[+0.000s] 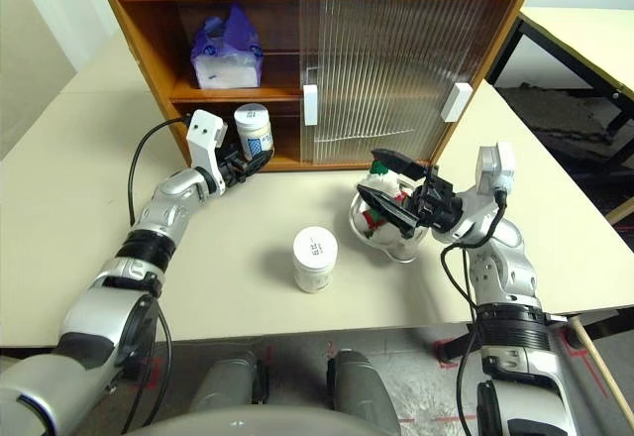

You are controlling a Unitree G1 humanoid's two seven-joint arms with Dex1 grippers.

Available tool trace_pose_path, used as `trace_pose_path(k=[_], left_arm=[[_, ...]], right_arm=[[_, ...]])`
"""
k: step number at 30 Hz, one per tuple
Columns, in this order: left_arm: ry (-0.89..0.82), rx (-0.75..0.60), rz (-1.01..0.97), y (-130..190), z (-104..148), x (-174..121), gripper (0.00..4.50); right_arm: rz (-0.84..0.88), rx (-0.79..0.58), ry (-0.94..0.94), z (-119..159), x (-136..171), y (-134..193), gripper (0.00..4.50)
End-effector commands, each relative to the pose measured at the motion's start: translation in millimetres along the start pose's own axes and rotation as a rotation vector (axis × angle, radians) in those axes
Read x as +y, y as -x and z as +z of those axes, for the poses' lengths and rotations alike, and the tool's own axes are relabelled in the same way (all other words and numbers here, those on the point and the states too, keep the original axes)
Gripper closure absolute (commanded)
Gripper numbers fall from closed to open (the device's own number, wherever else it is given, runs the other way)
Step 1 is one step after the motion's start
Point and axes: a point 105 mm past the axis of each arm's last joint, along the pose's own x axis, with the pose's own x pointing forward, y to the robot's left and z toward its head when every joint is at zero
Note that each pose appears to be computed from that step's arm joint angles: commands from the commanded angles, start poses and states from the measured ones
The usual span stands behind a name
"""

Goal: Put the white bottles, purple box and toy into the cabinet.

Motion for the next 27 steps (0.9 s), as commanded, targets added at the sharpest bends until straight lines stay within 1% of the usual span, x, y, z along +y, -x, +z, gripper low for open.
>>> trace_pose_path(k=[1, 11, 21, 24, 27], left_arm=[[-0.024, -0.005, 0.026, -7.5, 5.9, 2.1, 1.4], [-0.059, 0.048, 0.075, -24.8, 10.8, -0.3, 1.4], [-0.055, 0.044, 0.066, -36.3, 17.6, -14.2, 1.41], [-0.058, 0.045, 0.085, -35.0, 17.1, -10.5, 1.41], [-0.041, 0.039, 0.137, -27.8, 12.2, 2.5, 1.41]], right_arm=[[0.005, 0.018, 0.014, -1.8, 4.5, 0.5, 0.0], [-0.008, 0.033, 0.024, 2.2, 4.6, 5.3, 0.0], [-0.019, 0.037, 0.026, 4.7, 7.2, 6.7, 0.0], [-0.023, 0.039, 0.027, 5.7, 7.1, 7.7, 0.0], [-0.027, 0.038, 0.02, 4.7, 8.1, 7.3, 0.0]])
